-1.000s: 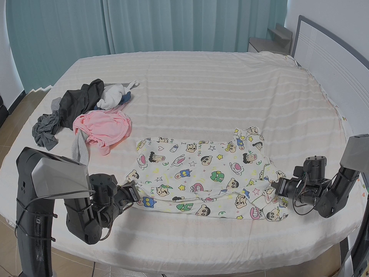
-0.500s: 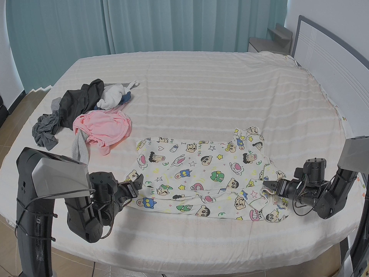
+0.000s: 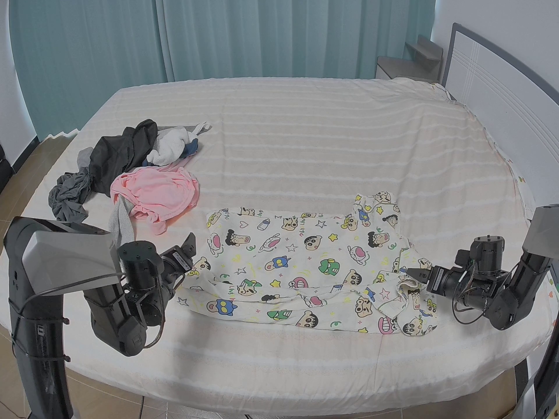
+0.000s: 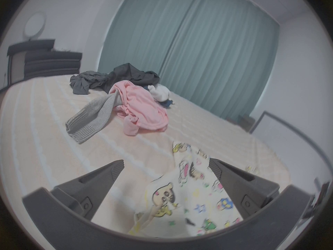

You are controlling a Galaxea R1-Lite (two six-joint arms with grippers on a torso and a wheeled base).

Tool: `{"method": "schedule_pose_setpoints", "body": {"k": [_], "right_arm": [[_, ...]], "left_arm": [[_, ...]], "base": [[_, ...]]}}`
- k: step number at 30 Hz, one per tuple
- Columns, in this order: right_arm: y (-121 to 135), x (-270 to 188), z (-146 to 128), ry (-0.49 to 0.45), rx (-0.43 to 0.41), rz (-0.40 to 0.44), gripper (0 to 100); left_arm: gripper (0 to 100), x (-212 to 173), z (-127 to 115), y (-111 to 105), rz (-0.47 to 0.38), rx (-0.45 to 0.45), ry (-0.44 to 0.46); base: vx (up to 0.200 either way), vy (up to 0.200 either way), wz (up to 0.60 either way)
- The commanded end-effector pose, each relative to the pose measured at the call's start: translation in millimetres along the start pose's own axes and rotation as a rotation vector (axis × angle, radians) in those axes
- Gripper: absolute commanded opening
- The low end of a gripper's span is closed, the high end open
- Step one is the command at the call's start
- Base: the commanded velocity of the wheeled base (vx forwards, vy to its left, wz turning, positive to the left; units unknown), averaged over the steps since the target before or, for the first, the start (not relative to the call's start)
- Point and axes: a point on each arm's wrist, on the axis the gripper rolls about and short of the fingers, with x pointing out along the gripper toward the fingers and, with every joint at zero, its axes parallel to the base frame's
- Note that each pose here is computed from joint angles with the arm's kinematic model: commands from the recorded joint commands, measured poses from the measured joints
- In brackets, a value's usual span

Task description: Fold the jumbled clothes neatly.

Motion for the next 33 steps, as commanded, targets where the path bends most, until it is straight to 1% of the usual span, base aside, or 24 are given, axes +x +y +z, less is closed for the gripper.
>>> {"method": "schedule_pose_setpoints", "body": {"k": [1,5,7,8,9,10,11,13,14,16,17,18,19,20,21,22,23,25,26,27,28,29,30,33], "right_arm": [[-3,-19,16,-0.066,0.010,-0.007,100],[-8,-23,23,-0.112,0.014,-0.016,100],[-7,-27,29,-0.143,0.010,-0.012,100],[-6,-32,32,-0.158,0.006,-0.008,100],[-5,-35,33,-0.165,0.005,-0.005,100],[-5,-35,33,-0.165,0.005,-0.005,100],[3,-47,34,-0.177,-0.008,0.015,100],[15,-58,30,-0.171,-0.028,0.049,100],[29,-70,22,-0.154,-0.057,0.092,100],[43,-82,9,-0.114,-0.100,0.134,100],[50,-88,0,-0.084,-0.139,0.148,100],[50,-88,0,-0.084,-0.139,0.148,100],[63,-97,-16,-0.046,-0.246,0.154,100],[67,-100,-20,-0.044,-0.285,0.158,100],[67,-100,-20,-0.044,-0.285,0.158,100],[75,-105,-27,-0.044,-0.350,0.175,100],[88,-110,-33,-0.042,-0.427,0.213,100],[98,-109,-42,-0.006,-0.523,0.249,100],[99,-108,-44,0.001,-0.544,0.254,100],[103,-101,-48,0.034,-0.594,0.254,100],[104,-96,-51,0.055,-0.622,0.252,100],[104,-96,-51,0.055,-0.622,0.252,100],[111,-86,-55,0.069,-0.644,0.263,100],[117,-63,-59,0.093,-0.650,0.245,100]], "left_arm": [[100,-23,30,-7,-0.046,-0.103,-0.044],[100,-42,29,1,-0.066,-0.174,0.034],[100,-57,31,4,-0.104,-0.222,0.098],[100,-68,35,7,-0.140,-0.273,0.148],[100,-73,37,8,-0.156,-0.292,0.169],[100,-73,37,8,-0.156,-0.292,0.169],[100,-87,37,13,-0.189,-0.336,0.248],[100,-94,35,17,-0.196,-0.335,0.295],[100,-99,31,21,-0.188,-0.332,0.330],[100,-101,29,25,-0.187,-0.334,0.361],[100,-101,26,26,-0.195,-0.336,0.388],[100,-101,26,26,-0.195,-0.336,0.388],[100,-105,22,30,-0.209,-0.335,0.448],[100,-106,21,31,-0.214,-0.336,0.466],[100,-106,21,31,-0.214,-0.336,0.466],[100,-109,19,33,-0.223,-0.337,0.498],[100,-110,15,35,-0.225,-0.337,0.530],[100,-109,11,37,-0.212,-0.336,0.545],[100,-109,11,38,-0.209,-0.335,0.549],[100,-108,7,39,-0.196,-0.334,0.562],[100,-107,5,41,-0.187,-0.333,0.571],[100,-107,5,41,-0.187,-0.333,0.571],[100,-106,1,42,-0.177,-0.332,0.582],[100,-106,-1,43,-0.169,-0.331,0.590]], "base": [[0.000,0.000,0.00],[0.000,0.000,0.00],[0.000,0.000,0.00],[0.000,0.000,0.00],[0.000,0.000,0.00],[0.000,0.000,0.00],[0.000,0.000,0.00],[0.000,0.000,0.00],[0.000,0.000,0.00],[0.000,0.000,0.00],[0.000,0.000,0.00],[0.000,0.000,0.00],[0.000,0.000,0.00],[0.000,0.000,0.00],[0.000,0.000,0.00],[0.000,0.000,0.00],[0.000,0.000,0.00],[0.000,0.000,0.00],[0.000,0.000,0.00],[0.000,0.000,0.00],[0.000,0.000,0.00],[0.000,0.000,0.00],[0.000,0.000,0.00],[0.000,0.000,0.00]]}}
